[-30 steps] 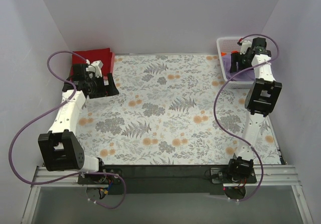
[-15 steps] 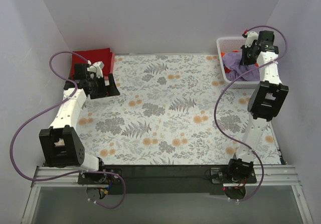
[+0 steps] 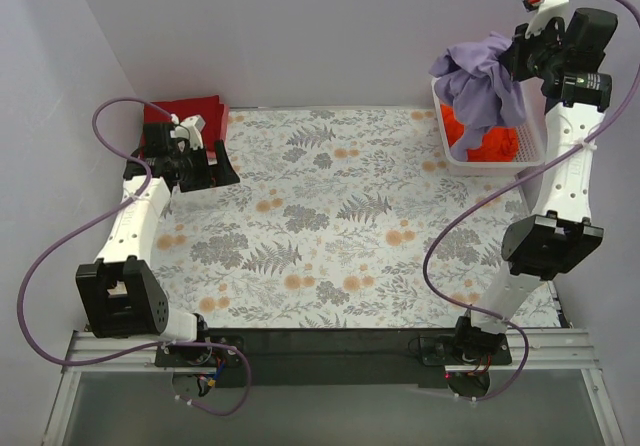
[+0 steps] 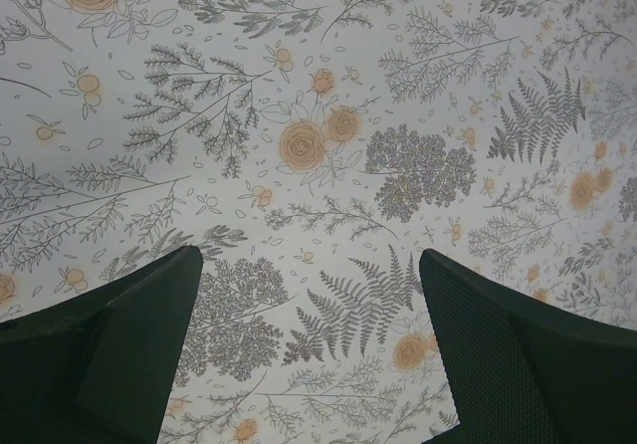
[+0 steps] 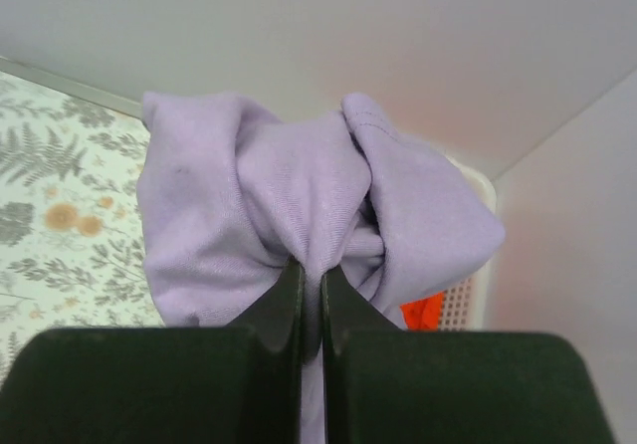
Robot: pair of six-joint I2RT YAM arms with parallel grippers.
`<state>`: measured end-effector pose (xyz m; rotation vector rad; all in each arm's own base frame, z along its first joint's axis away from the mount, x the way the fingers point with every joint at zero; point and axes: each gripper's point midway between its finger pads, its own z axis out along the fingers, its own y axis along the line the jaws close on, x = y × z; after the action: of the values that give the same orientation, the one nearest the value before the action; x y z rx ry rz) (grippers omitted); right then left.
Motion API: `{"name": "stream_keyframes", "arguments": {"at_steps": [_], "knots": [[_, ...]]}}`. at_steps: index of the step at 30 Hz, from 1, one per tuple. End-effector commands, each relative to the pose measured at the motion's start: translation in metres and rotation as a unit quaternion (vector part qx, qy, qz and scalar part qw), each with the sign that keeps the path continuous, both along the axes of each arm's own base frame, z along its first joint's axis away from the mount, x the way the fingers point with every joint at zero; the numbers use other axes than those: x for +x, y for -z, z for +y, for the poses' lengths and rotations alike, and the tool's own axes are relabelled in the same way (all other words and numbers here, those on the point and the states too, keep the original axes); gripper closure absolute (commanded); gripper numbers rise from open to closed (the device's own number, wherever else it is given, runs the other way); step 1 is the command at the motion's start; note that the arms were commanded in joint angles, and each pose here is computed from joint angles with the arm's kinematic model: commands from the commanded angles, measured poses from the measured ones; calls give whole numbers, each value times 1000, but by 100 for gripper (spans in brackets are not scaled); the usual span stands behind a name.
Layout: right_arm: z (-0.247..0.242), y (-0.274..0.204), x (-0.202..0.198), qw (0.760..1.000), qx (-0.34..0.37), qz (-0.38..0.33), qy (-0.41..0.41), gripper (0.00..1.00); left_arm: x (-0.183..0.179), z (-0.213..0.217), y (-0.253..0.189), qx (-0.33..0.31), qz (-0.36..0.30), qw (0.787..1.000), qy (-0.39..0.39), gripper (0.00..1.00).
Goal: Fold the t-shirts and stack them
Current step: Grab the tshirt from the pile, then move the tshirt to the center of the board
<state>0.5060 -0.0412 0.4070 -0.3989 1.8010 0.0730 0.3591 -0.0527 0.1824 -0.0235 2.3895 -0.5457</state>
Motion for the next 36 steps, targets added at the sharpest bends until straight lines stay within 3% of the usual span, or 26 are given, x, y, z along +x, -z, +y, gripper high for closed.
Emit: {"name": "stream_keyframes", "arguments": {"at_steps": [1, 7, 12, 15, 17, 18, 19, 20, 21, 22, 26, 30, 34, 36], "knots": [[36, -91, -30, 990, 14, -123, -74, 99, 4, -4, -39, -8, -58, 998, 4, 9], [130, -121, -95, 957, 19, -170, -235, 99, 2, -12, -50, -23, -65, 997, 29, 9], [198, -132, -149, 928, -5, -209, -309, 99, 1, -24, -79, -55, -84, 994, 50, 9], [244, -105, -173, 912, 0, -185, -365, 99, -2, -33, -108, -75, -114, 988, 66, 9], [258, -63, -176, 917, 7, -137, -373, 99, -3, -35, -119, -81, -128, 986, 70, 9], [265, -45, -179, 917, 15, -112, -382, 89, -3, -35, -122, -81, -132, 985, 72, 9], [275, -30, -190, 914, 32, -83, -396, 71, -4, -35, -125, -81, -136, 985, 73, 9], [280, 17, -193, 914, 41, -24, -404, 50, -5, -35, -125, -77, -136, 985, 75, 9], [280, 34, -196, 914, 47, -1, -402, 20, -6, -34, -123, -71, -137, 985, 77, 9], [279, 53, -197, 918, 56, 30, -392, 14, -9, -34, -119, -68, -130, 986, 82, 9], [255, 129, -189, 937, 6, 100, -334, 11, -29, -38, -100, -50, -121, 983, 132, 9], [252, 188, -222, 910, -9, 185, -370, 14, -62, -40, -62, -10, -112, 967, 227, 9], [266, 227, -244, 884, -15, 248, -396, 19, -95, -43, -15, -6, -59, 951, 303, 9], [271, 244, -249, 879, -22, 276, -389, 23, -93, -37, 7, 14, -36, 954, 298, 9]]}}
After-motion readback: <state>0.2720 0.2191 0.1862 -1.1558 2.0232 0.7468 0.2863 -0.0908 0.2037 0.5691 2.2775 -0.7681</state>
